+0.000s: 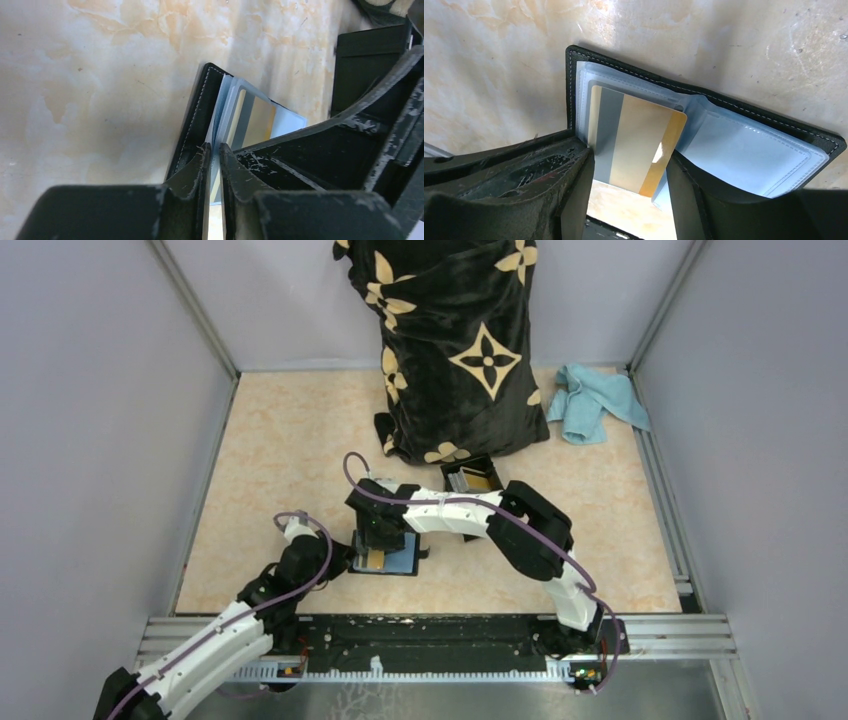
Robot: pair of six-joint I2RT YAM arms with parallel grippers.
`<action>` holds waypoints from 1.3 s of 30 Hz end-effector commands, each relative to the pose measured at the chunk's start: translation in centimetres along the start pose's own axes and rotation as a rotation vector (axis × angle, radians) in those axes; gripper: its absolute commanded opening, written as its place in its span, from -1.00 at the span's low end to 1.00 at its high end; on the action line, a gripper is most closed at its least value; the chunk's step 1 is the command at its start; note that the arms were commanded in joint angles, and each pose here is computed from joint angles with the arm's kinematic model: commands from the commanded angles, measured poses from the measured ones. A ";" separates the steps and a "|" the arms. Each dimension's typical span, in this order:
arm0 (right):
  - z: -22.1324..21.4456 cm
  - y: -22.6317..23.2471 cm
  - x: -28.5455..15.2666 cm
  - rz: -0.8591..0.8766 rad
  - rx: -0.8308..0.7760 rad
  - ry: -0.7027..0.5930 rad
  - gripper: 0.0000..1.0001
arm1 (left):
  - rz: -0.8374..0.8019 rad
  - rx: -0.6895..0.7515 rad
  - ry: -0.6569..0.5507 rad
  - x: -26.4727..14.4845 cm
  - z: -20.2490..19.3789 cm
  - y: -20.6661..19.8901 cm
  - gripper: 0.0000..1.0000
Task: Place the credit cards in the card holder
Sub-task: Insert the credit card into the card holder.
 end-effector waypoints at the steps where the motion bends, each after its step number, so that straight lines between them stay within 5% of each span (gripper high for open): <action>1: -1.8 0.4 4.3 -0.029 -0.042 0.010 0.10 | 0.027 0.000 0.056 -0.4 -1.2 1.0 -0.66; 13: -1.5 -0.8 3.4 -0.096 -0.068 -0.026 0.28 | 0.092 -0.001 -0.018 -1.3 0.4 1.6 -0.60; 39: -2.4 -0.9 7.4 -0.252 -0.070 0.007 0.34 | 0.320 -0.091 -0.177 -1.4 2.7 3.9 -0.56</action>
Point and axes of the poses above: each gripper's point midway between its finger pads, its own x axis out along the fingers, its own y axis along the line the jaws close on, z = x × y, the point moved 3 cm from there along -x, back along the fingers, and after that the axes turned 5 degrees about -x, right-handed, at the moved point
